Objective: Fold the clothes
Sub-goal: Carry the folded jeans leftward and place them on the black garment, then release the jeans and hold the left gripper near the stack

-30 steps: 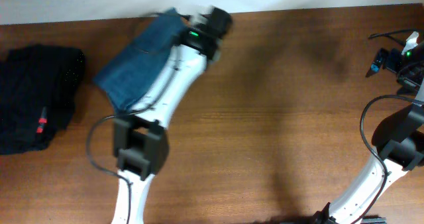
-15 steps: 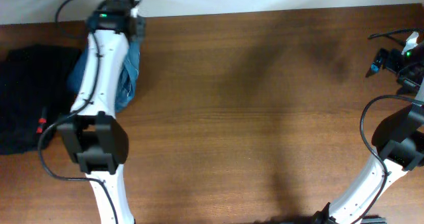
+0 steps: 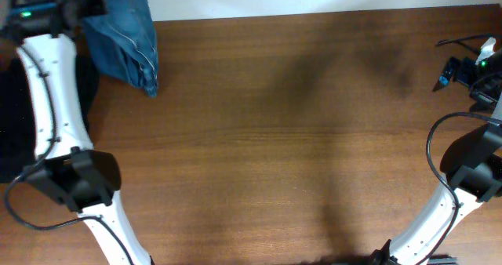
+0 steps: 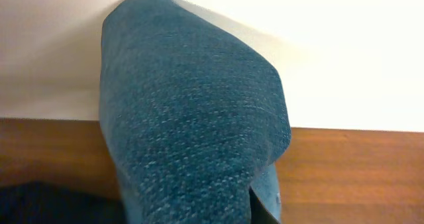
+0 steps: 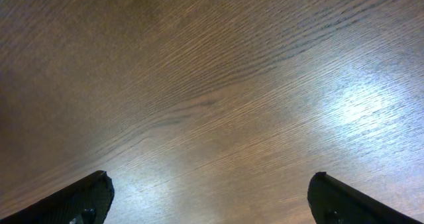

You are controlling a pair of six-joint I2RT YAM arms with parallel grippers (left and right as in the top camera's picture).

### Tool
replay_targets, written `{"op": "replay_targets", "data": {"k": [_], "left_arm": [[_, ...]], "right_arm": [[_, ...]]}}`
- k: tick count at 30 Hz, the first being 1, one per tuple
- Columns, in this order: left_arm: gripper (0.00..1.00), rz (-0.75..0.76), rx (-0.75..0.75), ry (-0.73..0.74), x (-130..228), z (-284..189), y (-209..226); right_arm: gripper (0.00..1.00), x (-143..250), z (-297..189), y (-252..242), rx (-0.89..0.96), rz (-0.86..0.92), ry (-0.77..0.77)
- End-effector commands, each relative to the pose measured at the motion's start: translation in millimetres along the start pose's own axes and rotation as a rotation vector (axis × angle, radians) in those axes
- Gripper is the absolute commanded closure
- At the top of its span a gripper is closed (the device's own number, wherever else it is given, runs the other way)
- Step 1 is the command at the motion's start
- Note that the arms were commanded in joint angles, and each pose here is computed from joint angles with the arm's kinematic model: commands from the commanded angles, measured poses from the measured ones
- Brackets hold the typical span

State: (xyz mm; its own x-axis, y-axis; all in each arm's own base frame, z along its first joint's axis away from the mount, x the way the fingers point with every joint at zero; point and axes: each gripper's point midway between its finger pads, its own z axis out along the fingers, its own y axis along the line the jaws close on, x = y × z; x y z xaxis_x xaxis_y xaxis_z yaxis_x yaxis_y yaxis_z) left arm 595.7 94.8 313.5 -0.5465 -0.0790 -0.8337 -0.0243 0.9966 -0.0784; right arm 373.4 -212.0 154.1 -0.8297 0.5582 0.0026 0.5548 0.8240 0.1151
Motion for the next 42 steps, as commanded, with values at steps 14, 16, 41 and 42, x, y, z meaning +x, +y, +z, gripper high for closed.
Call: {"op": "replay_targets", "data": {"k": [14, 16, 41, 42], "left_arm": [[1.0, -0.197, -0.236, 0.036, 20.0, -91.5, 157.4], [1.0, -0.233, -0.255, 0.088, 36.6, -98.4, 168.6], [1.0, -0.72, -0.747, 0.294, 153.7, -206.6, 296.6], [0.98, -0.724, -0.748, 0.299, 156.6, -205.8, 298.0]], "right_arm": [[0.01, 1.8, -17.0, 0.9, -0.01, 0.009, -0.043], [0.02, 1.8, -17.0, 0.9, -0.01, 0.009, -0.043], [0.01, 1.8, -17.0, 0.8, -0.009, 0.009, -0.043], [0.01, 1.9, -17.0, 1.1, -0.01, 0.009, -0.043]]}}
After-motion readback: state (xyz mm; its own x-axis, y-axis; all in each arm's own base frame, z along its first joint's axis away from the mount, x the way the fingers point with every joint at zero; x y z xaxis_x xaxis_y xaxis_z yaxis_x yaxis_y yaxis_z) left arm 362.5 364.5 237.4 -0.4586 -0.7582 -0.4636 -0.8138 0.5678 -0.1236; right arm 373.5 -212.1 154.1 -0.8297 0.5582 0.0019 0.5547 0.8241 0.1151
